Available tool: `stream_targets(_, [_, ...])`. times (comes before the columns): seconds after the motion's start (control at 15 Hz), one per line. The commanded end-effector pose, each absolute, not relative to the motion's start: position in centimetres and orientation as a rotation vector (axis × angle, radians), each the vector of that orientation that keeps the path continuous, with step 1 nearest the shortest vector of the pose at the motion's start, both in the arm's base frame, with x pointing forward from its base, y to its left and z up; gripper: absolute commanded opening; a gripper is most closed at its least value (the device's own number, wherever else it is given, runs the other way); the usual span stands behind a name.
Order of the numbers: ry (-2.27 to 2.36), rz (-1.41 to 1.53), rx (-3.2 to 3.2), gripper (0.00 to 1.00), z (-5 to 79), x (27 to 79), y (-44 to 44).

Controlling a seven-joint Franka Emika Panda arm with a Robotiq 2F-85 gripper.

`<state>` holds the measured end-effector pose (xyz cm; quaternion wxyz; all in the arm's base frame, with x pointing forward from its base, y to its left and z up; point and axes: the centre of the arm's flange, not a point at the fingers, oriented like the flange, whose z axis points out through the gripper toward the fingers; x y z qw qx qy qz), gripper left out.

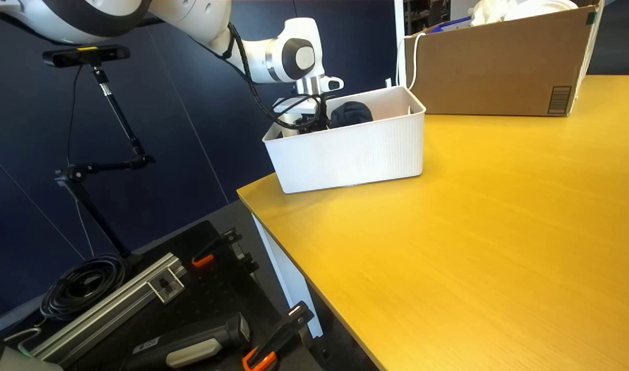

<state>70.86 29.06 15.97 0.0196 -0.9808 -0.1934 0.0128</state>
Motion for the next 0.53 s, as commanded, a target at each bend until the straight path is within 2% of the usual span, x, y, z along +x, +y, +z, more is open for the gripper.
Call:
stream_targets(0.0, [-0.584,0.002,-3.069,0.28,16.0,71.8,29.5])
stream_targets(0.07, [-0.582,-0.001,-3.071,0.19,16.1,71.9,29.4])
stream_targets(0.27, [-0.556,0.005,-3.083,0.01,17.1,71.6,28.5])
stream_targets(0.47, [-0.489,0.02,-3.125,0.03,18.7,71.0,26.9])
